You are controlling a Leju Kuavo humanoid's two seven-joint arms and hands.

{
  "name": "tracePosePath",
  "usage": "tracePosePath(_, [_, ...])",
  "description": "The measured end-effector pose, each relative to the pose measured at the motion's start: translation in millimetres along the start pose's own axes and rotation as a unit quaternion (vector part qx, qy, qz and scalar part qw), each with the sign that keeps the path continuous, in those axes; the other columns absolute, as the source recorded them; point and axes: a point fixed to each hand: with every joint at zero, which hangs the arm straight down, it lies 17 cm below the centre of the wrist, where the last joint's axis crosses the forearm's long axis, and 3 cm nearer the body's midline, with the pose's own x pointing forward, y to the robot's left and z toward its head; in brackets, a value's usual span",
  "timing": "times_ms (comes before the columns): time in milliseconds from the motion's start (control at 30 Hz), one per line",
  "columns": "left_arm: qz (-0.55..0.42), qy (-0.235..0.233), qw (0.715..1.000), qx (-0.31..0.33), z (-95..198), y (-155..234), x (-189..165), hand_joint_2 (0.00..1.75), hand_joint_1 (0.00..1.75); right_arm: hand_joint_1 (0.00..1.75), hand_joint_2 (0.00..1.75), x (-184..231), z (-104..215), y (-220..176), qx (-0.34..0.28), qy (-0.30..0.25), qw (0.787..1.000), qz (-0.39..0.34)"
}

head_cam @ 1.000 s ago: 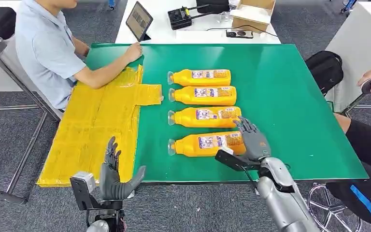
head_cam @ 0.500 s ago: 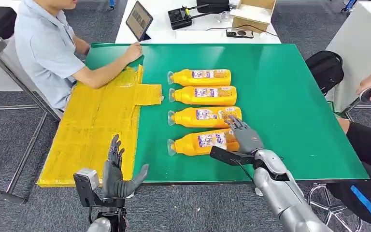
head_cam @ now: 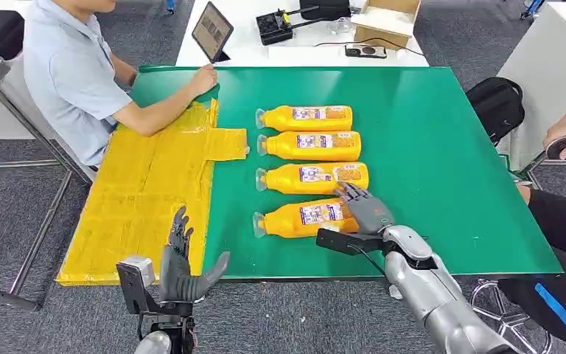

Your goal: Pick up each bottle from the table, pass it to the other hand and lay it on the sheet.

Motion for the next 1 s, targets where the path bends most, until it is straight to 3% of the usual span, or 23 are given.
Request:
tracePosePath(33, [0.0, 0.0, 1.0, 0.0, 0, 0, 0, 1.75, 0.0, 0.07, 1.75, -2, -1, 2, 0.008, 0.006, 1.0, 0.001])
tracePosePath(67, [0.0, 0.001, 1.0, 0.0, 0, 0, -1, 1.75, 0.0, 1.62, 1.75, -5, -2, 4, 0.018, 0.012, 1.0, 0.003])
tracePosePath(100, [0.0, 0.002, 1.0, 0.0, 0, 0, -1, 1.75, 0.0, 1.73, 1.75, -7, -3, 5, 0.025, 0.015, 1.0, 0.006])
tracePosePath(433, [-0.001, 0.006, 1.0, 0.0, 0, 1, -5, 1.75, 0.0, 1.75, 1.75, -22, -11, 4, 0.064, 0.039, 0.997, 0.015])
tracePosePath(1000, [0.003, 0.007, 1.0, 0.001, -2, 1, -7, 1.75, 0.0, 1.75, 1.75, -24, -12, 8, 0.069, 0.036, 0.997, -0.004])
